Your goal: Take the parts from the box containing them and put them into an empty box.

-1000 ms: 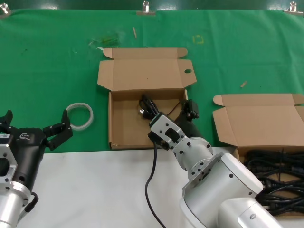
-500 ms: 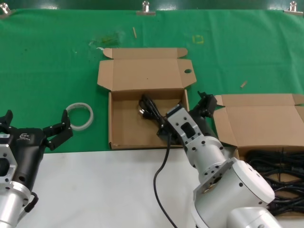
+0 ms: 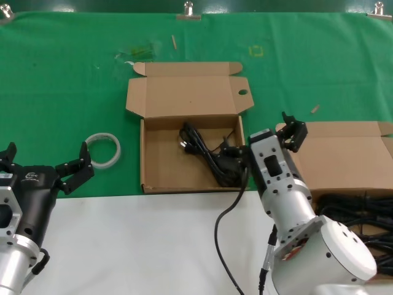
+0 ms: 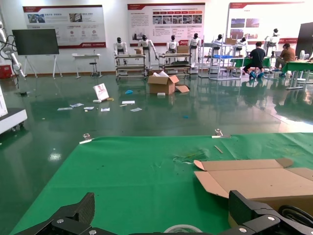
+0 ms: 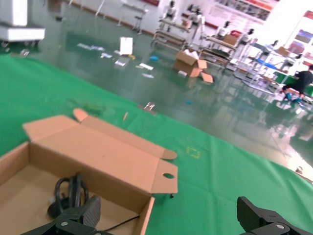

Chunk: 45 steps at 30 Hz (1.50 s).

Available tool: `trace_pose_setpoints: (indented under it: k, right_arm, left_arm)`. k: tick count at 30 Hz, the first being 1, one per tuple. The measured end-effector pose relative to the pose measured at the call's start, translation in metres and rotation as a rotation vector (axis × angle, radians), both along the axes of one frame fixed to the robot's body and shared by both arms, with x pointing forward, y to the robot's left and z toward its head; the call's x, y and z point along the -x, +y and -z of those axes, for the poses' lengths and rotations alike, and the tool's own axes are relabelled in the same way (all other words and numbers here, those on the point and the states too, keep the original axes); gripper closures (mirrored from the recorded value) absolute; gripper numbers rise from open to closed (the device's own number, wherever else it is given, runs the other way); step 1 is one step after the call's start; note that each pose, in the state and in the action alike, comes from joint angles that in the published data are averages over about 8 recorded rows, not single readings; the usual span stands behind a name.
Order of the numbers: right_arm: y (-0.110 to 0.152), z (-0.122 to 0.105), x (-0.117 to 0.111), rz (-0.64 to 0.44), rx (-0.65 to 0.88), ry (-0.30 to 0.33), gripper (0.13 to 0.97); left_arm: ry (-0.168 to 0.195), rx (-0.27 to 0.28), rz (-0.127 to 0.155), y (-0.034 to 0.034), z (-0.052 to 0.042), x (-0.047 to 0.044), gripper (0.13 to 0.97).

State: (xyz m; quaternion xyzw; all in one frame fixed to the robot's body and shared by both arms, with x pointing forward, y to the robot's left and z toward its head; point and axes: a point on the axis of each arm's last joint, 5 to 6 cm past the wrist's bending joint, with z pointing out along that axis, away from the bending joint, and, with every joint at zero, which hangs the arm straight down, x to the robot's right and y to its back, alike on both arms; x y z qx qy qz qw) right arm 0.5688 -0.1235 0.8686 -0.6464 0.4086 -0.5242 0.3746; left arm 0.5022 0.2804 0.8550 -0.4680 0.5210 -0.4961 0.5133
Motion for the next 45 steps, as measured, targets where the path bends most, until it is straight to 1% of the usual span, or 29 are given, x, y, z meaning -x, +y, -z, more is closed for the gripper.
trace_pose_setpoints:
  k: [13,24,35,45]
  right_arm:
    - [-0.024,0.005,0.012,0.049,-0.176,-0.083,0.13]
    - [-0.045,0.009,0.024,0.068,-0.306,-0.136,0.13]
    - [-0.066,0.015,0.039,0.071,-0.421,-0.167,0.13]
    - [-0.084,0.02,0.053,0.067,-0.511,-0.174,0.13]
  left_arm:
    - [0.0,-0.001,0.0,0.0,0.0,0.0,0.132]
    - [0.0,0.0,0.0,0.0,0.0,0.0,0.132]
    - [0.0,0.0,0.0,0.0,0.0,0.0,0.132]
    - [0.0,0.0,0.0,0.0,0.0,0.0,0.132]
